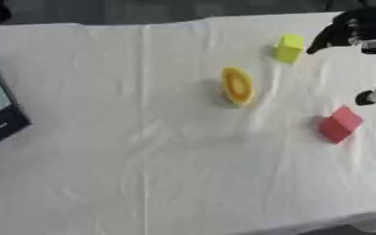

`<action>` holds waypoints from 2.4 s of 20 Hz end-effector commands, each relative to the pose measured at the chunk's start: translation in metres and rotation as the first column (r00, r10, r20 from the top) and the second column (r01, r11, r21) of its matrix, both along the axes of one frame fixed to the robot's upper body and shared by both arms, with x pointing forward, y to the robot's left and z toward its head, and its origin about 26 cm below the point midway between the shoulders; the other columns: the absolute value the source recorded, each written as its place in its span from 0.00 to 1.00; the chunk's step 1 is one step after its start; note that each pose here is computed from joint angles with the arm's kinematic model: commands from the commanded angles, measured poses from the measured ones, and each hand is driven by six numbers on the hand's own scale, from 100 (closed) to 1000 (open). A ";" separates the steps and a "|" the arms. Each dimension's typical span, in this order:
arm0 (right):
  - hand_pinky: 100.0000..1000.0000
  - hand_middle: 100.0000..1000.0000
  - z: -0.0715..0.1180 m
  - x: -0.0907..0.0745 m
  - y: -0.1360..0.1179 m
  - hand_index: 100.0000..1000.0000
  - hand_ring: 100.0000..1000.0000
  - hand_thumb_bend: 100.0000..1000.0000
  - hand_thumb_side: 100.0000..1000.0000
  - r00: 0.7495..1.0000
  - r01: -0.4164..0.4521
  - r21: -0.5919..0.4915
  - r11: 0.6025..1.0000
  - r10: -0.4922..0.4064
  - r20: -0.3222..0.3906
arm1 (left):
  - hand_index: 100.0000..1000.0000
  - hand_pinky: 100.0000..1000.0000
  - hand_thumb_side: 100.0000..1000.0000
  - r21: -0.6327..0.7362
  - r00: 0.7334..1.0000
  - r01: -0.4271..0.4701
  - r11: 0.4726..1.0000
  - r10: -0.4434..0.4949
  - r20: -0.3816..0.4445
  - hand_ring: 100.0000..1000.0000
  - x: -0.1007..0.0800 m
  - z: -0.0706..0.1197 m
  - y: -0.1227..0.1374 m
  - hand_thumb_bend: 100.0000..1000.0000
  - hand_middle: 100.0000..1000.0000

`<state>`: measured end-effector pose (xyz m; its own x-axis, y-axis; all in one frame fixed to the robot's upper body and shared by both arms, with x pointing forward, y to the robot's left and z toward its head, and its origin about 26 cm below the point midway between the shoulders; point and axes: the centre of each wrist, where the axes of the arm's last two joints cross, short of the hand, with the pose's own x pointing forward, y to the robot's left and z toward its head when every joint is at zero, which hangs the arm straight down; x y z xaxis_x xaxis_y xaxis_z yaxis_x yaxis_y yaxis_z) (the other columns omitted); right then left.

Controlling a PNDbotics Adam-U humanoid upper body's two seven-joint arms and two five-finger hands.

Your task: Pick up the objects with one hand, pass them to the other hand, and then place them into the box on the other side of the table.

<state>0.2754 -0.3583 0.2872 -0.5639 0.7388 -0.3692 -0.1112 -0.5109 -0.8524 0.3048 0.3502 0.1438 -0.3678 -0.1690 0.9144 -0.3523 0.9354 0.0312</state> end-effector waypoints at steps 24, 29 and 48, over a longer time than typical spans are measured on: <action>0.98 0.84 -0.036 0.010 -0.055 0.91 0.88 0.56 0.08 0.992 0.111 -0.046 0.993 -0.113 -0.055 | 0.88 0.81 0.50 0.011 1.000 -0.009 1.000 0.009 0.016 0.87 -0.001 0.006 0.003 0.97 0.88; 0.98 0.83 -0.044 0.011 -0.063 0.91 0.88 0.58 0.06 0.989 0.127 -0.047 0.991 -0.130 -0.070 | 0.88 0.81 0.50 0.009 1.000 -0.007 1.000 0.007 0.014 0.87 -0.001 0.005 0.002 0.97 0.88; 0.97 0.80 -0.071 0.023 -0.084 0.86 0.84 0.55 0.08 0.980 0.189 0.028 0.982 -0.187 -0.071 | 0.88 0.81 0.50 -0.007 1.000 0.009 1.000 -0.009 0.014 0.87 0.000 0.004 -0.003 0.96 0.88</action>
